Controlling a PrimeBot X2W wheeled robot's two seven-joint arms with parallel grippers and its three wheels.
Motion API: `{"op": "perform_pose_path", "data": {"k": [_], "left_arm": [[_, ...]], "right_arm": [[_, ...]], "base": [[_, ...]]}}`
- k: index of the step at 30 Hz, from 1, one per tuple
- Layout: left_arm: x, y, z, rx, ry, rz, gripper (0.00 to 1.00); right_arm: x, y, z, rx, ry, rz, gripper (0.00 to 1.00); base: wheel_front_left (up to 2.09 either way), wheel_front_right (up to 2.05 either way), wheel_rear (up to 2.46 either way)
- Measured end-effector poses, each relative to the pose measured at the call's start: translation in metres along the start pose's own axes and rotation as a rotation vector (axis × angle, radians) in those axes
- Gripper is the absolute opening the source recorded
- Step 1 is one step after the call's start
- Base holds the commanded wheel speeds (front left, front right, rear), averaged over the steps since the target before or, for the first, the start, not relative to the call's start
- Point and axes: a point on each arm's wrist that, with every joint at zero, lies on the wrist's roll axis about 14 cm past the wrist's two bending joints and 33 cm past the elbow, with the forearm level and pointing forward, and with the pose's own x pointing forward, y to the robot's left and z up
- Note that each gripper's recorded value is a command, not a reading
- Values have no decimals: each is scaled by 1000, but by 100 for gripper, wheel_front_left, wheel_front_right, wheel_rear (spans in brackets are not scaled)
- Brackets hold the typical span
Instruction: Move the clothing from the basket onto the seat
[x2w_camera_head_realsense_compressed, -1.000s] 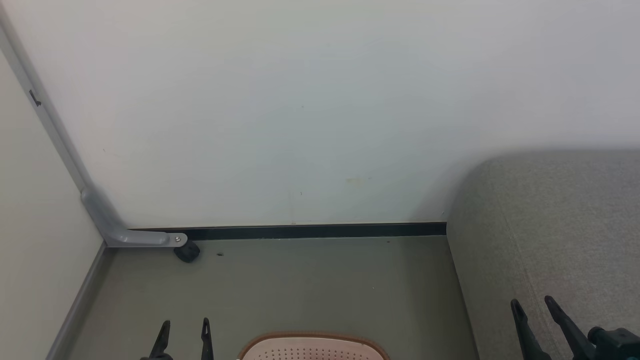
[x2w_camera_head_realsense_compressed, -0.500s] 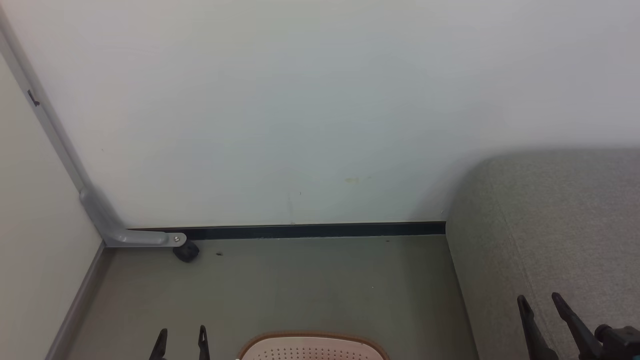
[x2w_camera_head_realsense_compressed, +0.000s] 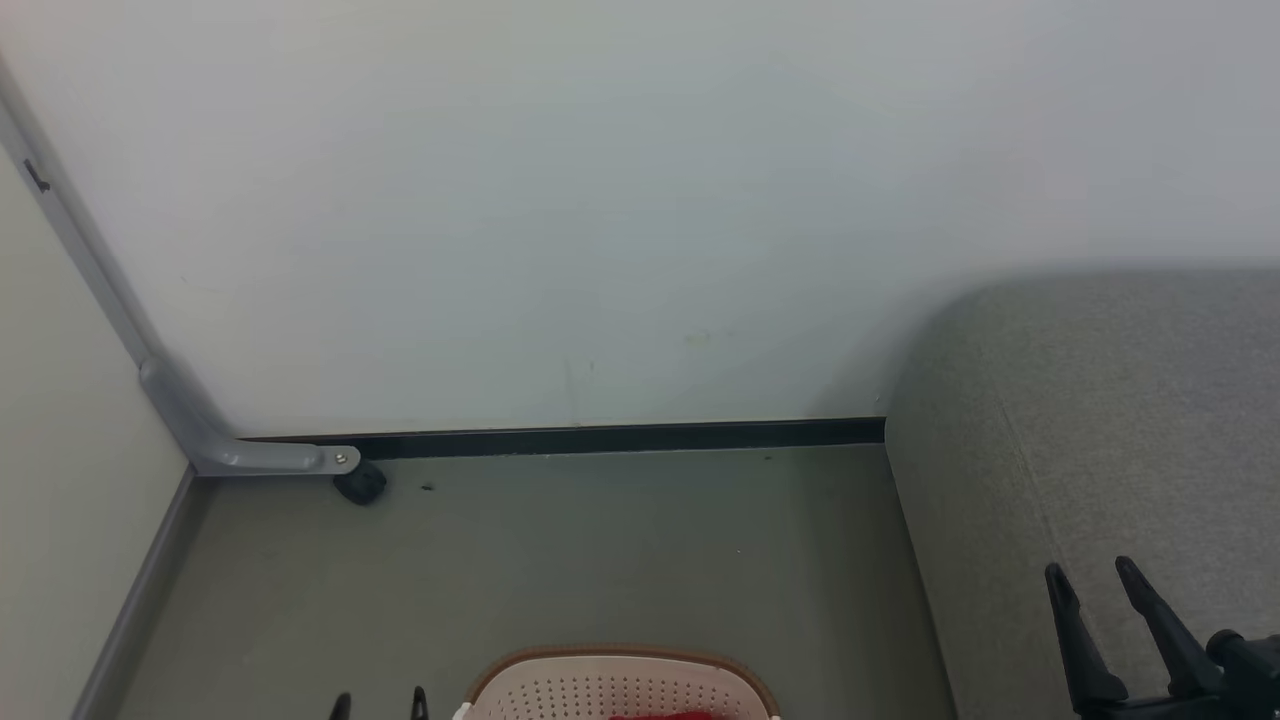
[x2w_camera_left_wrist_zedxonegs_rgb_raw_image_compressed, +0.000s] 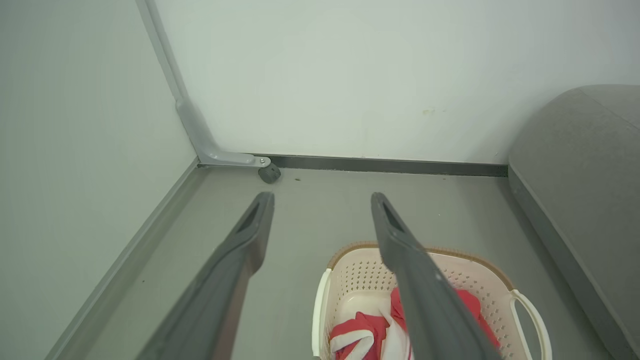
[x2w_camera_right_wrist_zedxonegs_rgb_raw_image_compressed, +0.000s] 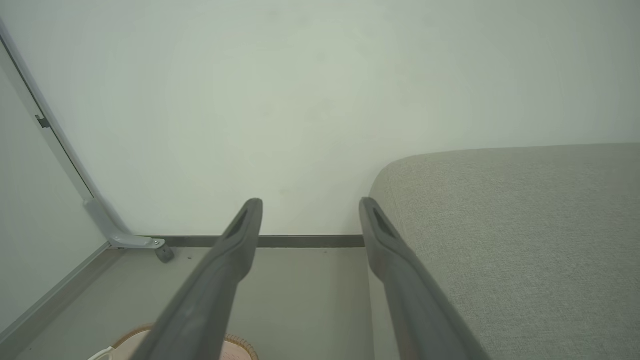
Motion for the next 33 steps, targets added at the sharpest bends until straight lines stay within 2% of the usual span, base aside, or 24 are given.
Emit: {"op": "perform_pose_path", "data": {"k": [9,20,27,33], "left_arm": [[-4,-49,-50,-47,207,-139,100],[10,-116,-76,-108,356,-328,100],[26,-140,-96,-157,457,-384,100],[37,-154,-118,-197,548,-408,100]], "right_arm": [[7,-7,18,-24,-53,8,100],[30,-29,42,-48,-114,3,100],[46,-45,43,-48,-116,-8,100],[58,-49,39,-50,-98,29,100]], "base": [[0,0,0],[0,0,0],[0,0,0],[0,0,0]]}}
